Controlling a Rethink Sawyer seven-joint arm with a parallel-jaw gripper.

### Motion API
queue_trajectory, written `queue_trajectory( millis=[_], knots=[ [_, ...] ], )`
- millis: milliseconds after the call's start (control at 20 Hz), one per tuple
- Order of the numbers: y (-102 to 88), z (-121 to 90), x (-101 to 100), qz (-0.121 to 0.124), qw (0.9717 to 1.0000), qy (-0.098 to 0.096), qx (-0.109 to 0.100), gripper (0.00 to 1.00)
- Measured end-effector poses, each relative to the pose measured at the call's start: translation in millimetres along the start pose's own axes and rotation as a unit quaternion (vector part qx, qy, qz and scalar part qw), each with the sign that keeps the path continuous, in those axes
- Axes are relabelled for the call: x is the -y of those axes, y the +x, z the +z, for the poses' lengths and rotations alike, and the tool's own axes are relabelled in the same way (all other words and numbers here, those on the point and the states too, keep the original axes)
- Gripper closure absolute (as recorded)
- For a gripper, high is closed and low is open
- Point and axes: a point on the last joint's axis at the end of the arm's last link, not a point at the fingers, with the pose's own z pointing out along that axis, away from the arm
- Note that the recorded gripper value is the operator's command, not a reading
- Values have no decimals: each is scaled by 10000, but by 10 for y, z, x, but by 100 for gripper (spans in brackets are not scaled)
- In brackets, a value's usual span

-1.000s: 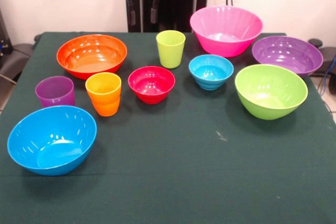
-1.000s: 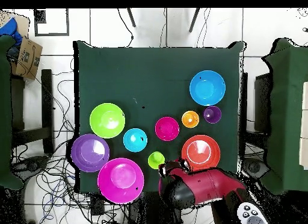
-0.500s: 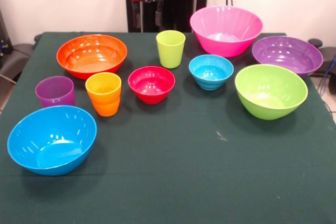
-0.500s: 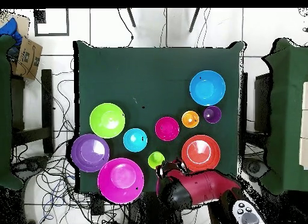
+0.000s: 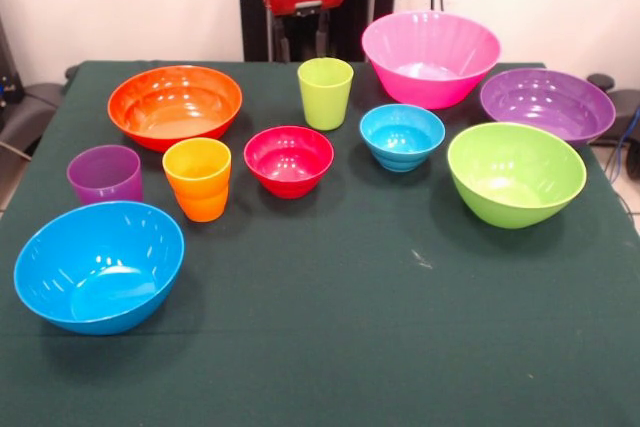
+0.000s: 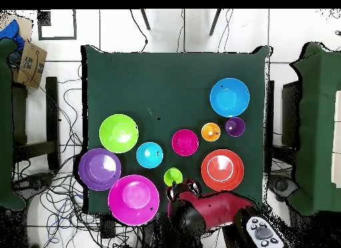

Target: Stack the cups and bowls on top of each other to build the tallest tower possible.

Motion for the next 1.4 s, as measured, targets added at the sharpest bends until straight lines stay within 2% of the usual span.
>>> queue_trajectory(
  millis=[600,1000,1400],
  knots=[
    [231,123,-72,123,9996,-120,-241,0],
    [364,160,-98,167,9989,-135,-415,0],
    [425,209,-133,185,9988,-160,-418,0]
  ],
)
